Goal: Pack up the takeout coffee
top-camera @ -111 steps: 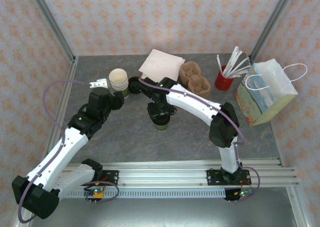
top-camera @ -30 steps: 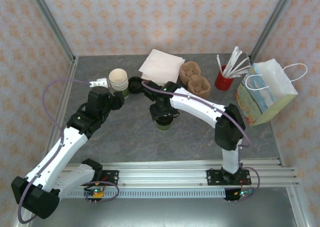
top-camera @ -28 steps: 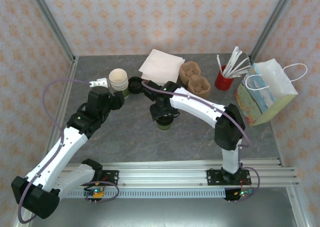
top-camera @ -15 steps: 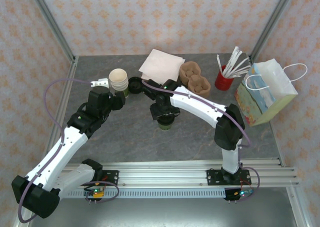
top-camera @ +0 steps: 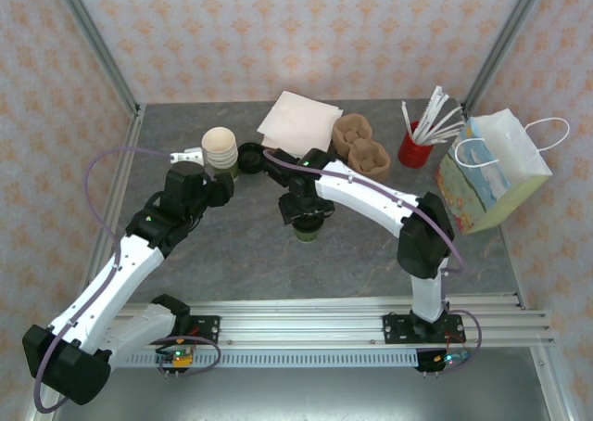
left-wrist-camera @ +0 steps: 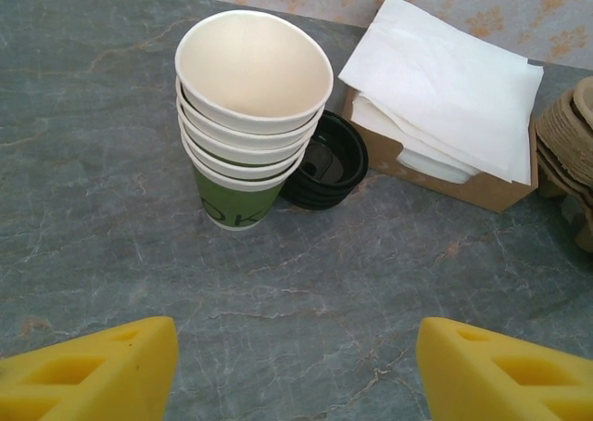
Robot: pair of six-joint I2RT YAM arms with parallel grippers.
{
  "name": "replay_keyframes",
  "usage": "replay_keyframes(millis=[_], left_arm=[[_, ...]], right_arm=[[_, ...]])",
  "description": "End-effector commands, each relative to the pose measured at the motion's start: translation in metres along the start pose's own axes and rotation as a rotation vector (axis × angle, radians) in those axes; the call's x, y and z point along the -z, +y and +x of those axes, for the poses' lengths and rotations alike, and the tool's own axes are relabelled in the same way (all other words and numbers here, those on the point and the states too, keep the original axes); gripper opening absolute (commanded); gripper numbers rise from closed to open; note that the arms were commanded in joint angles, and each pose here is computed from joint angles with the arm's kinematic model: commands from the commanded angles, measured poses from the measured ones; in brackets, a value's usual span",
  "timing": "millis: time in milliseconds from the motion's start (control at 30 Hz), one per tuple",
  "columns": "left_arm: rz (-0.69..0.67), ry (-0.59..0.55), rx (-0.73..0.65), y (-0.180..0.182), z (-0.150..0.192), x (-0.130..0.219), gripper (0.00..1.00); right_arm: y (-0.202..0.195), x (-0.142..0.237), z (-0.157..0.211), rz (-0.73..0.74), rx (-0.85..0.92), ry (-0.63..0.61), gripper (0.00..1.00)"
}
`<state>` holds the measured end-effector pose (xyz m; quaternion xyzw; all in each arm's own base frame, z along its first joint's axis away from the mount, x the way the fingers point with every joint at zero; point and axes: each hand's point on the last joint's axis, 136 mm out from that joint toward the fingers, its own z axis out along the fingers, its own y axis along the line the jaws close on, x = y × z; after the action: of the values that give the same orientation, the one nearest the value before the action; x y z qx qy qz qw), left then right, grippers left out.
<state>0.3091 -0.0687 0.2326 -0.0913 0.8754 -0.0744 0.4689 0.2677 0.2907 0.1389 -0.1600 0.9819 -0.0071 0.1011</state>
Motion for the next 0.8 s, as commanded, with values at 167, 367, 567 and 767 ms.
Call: replay_keyframes(millis=[167,367,567,767], left_arm=[[0.076,0.032,0.0,-0.015,0.008,0.004,0.72],[0.147,0.066,-0.033,-0.04,0.014,0.007,0.76],[0.154,0.08,-0.044,-0.048,0.017,0.003,0.77],[0.119,0.069,-0.036,-0.042,0.015,0.002,0.77]], right_arm=[[-0.009,0.058,-0.009,-0.082,-0.038,-0.113,0.83],[-0.032,0.052,0.013,-0.2,-0.109,-0.054,0.9],[-0.023,0.039,0.022,-0.48,-0.235,-0.043,0.99],[-0.018,0.017,0.017,-0.536,-0.298,-0.041,0.99]])
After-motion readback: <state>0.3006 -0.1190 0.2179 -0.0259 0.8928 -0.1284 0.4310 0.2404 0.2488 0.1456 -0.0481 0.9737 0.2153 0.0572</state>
